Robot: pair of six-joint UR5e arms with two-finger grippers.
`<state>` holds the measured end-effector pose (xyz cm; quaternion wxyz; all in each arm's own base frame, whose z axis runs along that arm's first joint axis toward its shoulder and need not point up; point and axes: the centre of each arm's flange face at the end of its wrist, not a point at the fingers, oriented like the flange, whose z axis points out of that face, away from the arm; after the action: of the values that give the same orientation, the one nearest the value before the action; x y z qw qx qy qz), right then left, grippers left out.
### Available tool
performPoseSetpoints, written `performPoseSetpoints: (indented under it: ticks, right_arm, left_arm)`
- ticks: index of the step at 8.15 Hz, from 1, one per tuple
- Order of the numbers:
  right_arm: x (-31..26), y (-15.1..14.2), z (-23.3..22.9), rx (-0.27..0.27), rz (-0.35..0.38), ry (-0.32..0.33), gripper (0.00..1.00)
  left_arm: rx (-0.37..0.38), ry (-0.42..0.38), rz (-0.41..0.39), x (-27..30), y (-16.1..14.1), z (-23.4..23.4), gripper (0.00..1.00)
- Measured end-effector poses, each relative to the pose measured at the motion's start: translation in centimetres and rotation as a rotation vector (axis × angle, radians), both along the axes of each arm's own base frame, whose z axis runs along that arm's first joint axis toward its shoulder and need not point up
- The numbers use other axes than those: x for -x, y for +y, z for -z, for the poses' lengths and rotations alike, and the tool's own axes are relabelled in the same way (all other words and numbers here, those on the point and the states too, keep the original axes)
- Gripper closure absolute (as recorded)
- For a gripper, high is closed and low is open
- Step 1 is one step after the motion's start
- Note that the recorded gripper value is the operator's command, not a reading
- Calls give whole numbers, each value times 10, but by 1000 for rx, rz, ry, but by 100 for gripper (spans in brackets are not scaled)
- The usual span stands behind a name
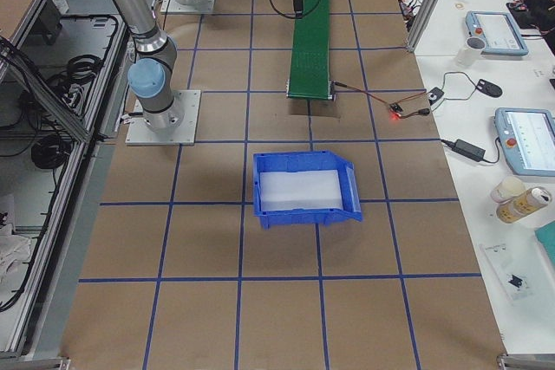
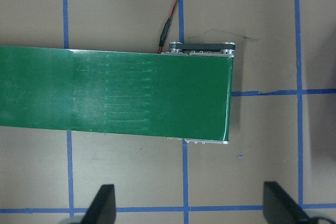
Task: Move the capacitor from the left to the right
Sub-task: 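Lower the left gripper and grasp the black cylindrical capacitor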
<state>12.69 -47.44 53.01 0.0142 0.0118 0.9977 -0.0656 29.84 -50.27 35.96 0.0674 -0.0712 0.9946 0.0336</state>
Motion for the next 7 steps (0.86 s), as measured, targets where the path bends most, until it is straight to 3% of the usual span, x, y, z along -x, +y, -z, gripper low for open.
performPoseSetpoints:
  ticks: [2,4,7]
  right_arm:
    - [2,0,0,-1,4,1,0]
    - [3,0,0,-1,5,2,0]
    - [3,0,-1,0,5,2,0]
  left_arm:
    - [56,53,-74,-43,-3,47,0]
    - [120,46,-88,-64,-17,84,0]
    - [106,72,-107,-68,-19,120,0]
